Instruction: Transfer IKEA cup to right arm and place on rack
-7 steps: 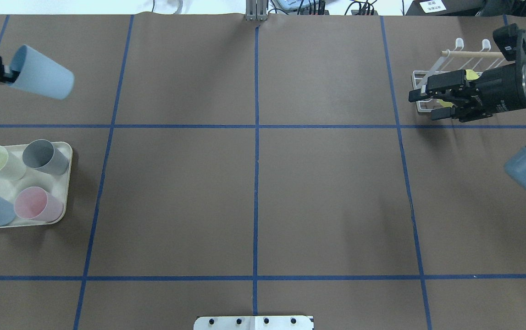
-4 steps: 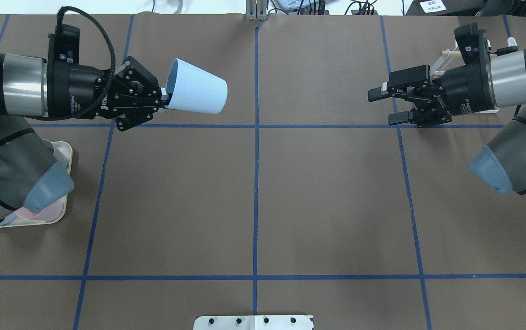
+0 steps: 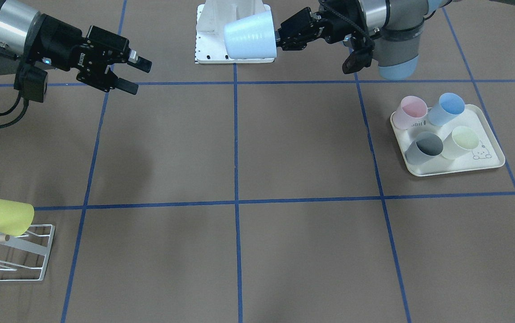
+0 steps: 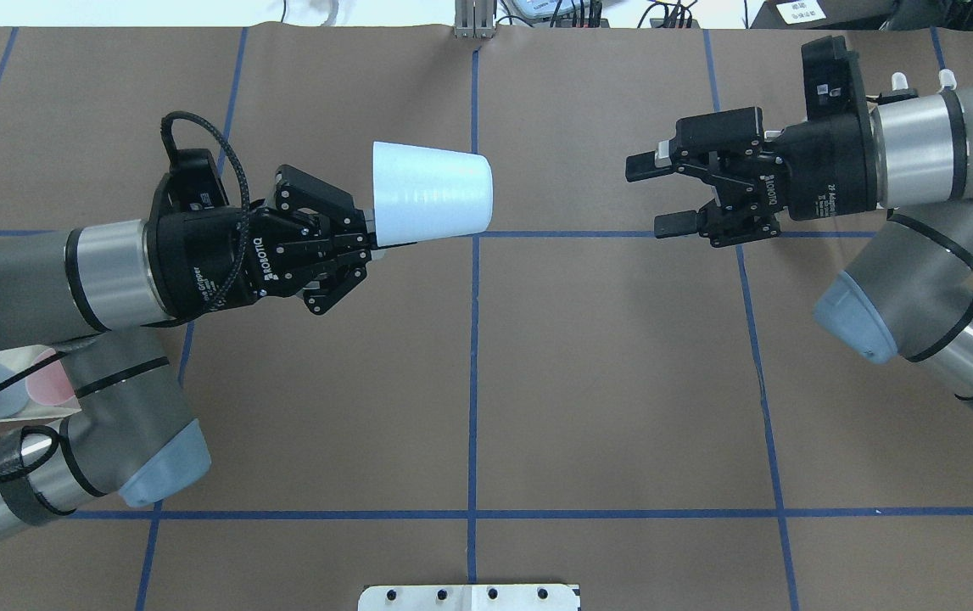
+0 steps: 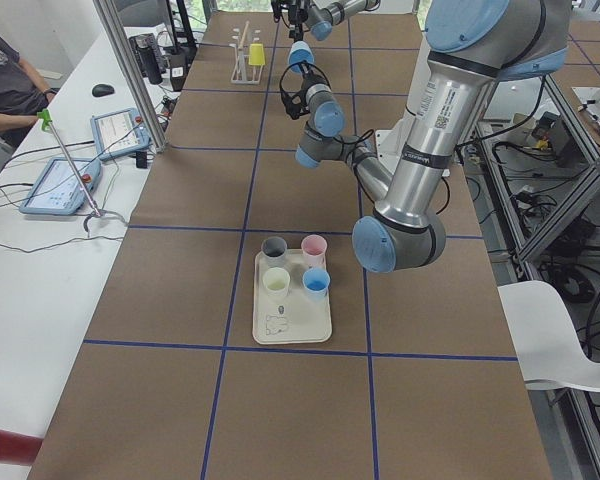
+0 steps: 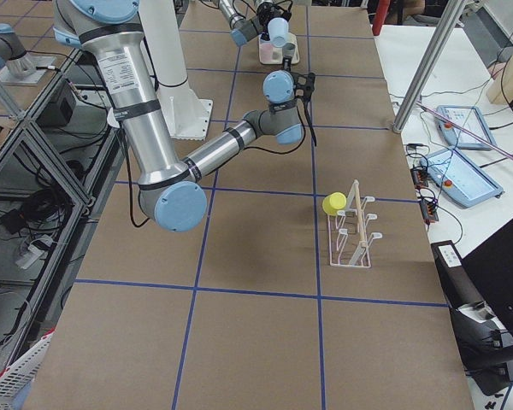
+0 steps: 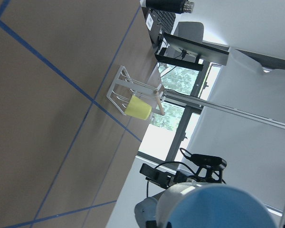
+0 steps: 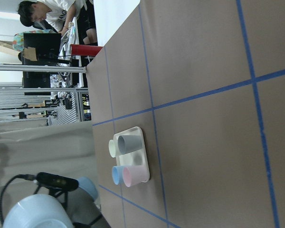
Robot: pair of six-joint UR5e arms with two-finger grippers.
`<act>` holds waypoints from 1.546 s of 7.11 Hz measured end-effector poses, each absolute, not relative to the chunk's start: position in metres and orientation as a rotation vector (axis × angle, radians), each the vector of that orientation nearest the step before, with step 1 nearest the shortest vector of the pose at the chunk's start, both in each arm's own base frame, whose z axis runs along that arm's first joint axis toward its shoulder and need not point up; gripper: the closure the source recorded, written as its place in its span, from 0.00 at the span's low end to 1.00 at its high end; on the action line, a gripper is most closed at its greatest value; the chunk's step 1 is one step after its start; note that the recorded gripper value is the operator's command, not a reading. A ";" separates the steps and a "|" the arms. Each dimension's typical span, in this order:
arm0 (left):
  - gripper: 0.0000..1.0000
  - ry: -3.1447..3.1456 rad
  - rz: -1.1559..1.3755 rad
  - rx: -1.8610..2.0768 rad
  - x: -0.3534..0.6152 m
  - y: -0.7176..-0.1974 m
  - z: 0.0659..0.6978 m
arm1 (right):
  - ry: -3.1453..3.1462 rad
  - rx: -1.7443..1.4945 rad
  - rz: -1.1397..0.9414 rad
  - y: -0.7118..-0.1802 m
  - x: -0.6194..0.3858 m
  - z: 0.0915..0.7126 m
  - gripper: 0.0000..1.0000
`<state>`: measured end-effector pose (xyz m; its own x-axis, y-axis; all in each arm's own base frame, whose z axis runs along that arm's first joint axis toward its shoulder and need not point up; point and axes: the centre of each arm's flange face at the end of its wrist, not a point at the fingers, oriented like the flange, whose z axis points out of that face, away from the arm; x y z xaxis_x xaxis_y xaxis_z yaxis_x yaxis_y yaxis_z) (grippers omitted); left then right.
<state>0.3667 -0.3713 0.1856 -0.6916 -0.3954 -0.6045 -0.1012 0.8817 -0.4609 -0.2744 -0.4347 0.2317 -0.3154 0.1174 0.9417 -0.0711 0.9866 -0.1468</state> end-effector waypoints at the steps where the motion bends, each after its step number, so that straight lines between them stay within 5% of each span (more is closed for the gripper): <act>1: 1.00 2.355 -0.522 -0.386 0.376 -0.366 0.185 | -1.993 -0.050 0.207 -0.419 -0.290 0.224 0.02; 10: 1.00 2.399 -0.507 -0.489 0.416 -0.336 0.170 | -2.237 -0.147 0.235 -0.378 -0.332 0.187 0.02; 11: 1.00 2.398 -0.508 -0.489 0.417 -0.336 0.170 | -2.238 -0.152 0.231 -0.376 -0.334 0.186 0.12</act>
